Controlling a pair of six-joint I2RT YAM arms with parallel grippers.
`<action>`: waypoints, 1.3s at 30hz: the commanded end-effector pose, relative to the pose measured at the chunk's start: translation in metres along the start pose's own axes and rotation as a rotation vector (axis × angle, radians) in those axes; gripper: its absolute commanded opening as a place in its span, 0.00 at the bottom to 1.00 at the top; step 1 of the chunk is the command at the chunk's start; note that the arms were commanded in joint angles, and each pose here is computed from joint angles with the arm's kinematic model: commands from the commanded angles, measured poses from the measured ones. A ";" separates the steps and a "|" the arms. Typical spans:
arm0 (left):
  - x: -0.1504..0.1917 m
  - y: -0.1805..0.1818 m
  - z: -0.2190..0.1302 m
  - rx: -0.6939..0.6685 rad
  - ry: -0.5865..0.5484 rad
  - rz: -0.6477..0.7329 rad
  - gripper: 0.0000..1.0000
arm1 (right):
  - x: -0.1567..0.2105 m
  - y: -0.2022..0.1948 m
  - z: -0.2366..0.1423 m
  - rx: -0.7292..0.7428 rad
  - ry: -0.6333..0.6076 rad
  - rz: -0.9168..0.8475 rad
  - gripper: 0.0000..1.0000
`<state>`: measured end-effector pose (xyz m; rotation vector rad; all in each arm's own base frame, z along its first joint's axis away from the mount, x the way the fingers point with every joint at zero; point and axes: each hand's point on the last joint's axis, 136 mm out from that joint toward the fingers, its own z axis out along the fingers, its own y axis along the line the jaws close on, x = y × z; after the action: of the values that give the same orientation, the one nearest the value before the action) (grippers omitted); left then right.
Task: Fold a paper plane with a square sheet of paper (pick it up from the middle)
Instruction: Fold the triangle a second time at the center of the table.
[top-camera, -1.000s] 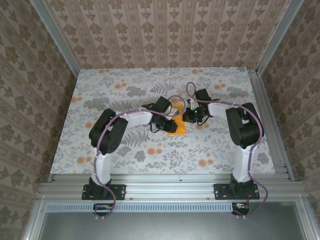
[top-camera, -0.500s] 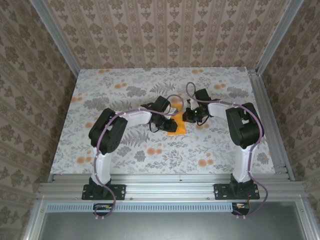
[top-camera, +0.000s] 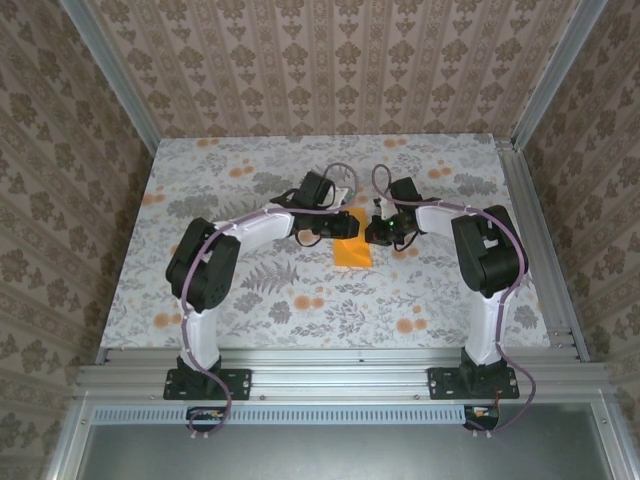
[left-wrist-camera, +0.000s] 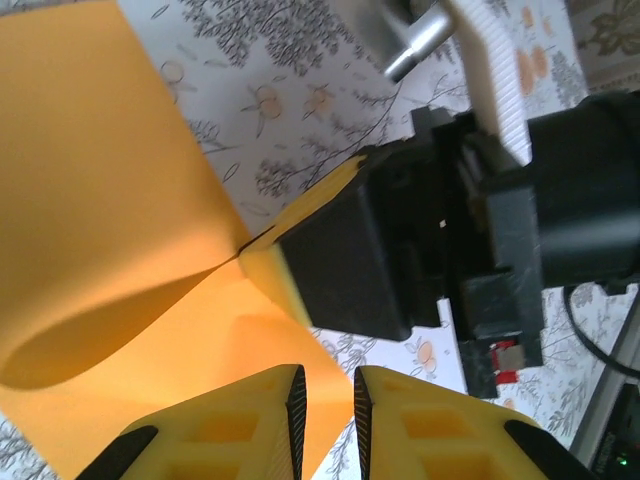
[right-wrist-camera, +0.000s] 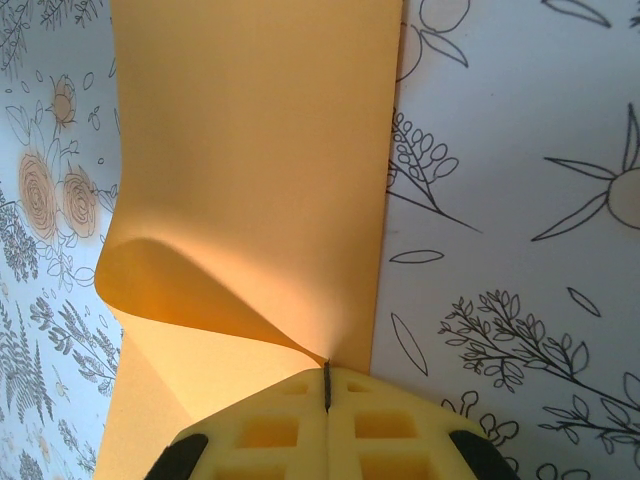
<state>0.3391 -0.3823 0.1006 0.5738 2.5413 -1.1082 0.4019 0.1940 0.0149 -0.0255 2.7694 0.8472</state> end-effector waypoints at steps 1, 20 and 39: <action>0.003 0.002 0.011 0.017 0.025 -0.021 0.23 | 0.031 -0.038 0.013 0.145 0.092 0.043 0.01; 0.025 0.059 0.035 -0.108 0.108 -0.041 0.23 | 0.033 -0.036 0.012 0.140 0.098 0.043 0.01; 0.058 0.106 0.041 -0.233 0.210 -0.108 0.23 | 0.023 -0.027 0.003 0.127 0.067 0.035 0.04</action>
<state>0.3537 -0.3593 0.0257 0.5327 2.7152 -0.9605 0.4016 0.1939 0.0152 -0.0254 2.7703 0.8457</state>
